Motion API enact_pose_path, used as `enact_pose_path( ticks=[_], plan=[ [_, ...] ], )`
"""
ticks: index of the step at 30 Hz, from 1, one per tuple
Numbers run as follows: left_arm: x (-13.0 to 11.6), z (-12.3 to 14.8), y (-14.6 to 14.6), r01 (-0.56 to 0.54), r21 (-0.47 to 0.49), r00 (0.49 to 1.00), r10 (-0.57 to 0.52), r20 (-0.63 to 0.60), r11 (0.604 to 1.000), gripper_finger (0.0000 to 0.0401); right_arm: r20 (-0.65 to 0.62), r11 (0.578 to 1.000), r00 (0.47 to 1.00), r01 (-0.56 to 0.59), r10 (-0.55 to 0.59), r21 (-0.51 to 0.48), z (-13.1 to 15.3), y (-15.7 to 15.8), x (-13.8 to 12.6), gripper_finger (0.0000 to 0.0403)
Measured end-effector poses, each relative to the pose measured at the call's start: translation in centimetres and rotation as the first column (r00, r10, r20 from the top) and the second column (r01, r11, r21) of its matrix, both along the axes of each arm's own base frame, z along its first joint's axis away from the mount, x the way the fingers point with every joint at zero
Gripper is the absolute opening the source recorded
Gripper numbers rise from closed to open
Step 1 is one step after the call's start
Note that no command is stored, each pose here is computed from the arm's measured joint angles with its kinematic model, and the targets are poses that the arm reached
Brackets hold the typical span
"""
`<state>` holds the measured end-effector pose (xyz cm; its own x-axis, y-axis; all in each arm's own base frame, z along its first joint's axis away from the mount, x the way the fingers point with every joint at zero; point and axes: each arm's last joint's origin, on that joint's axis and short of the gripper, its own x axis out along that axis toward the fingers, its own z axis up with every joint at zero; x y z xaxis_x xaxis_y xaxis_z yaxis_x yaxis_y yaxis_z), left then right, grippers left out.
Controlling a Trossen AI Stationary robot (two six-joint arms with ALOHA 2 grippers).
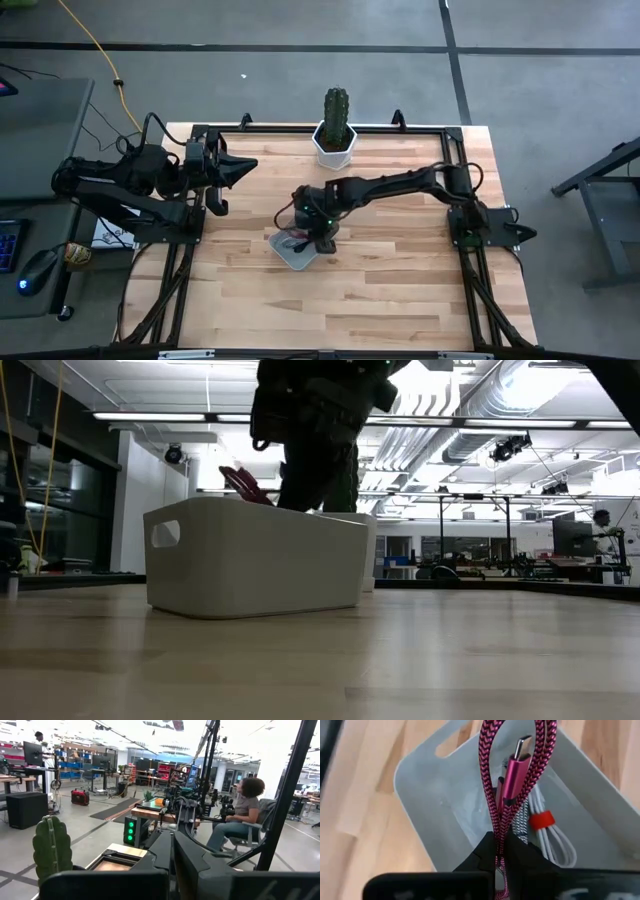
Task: Pick and place USB-C Cables
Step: Put the pink and black charger cable into the gray bin
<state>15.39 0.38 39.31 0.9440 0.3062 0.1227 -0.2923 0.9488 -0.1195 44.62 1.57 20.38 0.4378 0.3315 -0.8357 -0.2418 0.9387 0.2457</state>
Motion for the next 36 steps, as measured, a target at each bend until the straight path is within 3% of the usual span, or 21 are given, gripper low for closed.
enact_pose_path(
  ticks=[5, 10, 19, 36],
  plan=[
    [0.0, 0.0, 0.0, 0.000, 0.000, 1.000, 0.000, 0.000, 1.000, 0.0000, 0.030, 0.987, 0.994, -0.099, 0.103, -0.124, -0.2, 0.7, 0.0, 0.0001],
    [0.0, 0.0, 0.0, 0.000, 0.000, 1.000, 0.000, 0.000, 1.000, 0.0000, -0.010, 0.944, 0.982, -0.185, 0.190, -0.272, -0.7, 0.8, -0.3, 0.0001],
    [0.0, 0.0, 0.0, 0.000, 0.000, 1.000, 0.000, 0.004, 1.000, 0.0000, -0.085, 0.954, 0.985, -0.164, 0.147, -0.252, -2.8, 0.7, -0.1, 0.0017],
    [0.0, 0.0, 0.0, -0.001, 0.000, 1.000, 0.001, 0.002, 1.000, 0.0000, -0.082, 0.960, 0.989, -0.142, 0.125, -0.243, -2.9, 0.7, 0.0, 0.0068]
  ],
)
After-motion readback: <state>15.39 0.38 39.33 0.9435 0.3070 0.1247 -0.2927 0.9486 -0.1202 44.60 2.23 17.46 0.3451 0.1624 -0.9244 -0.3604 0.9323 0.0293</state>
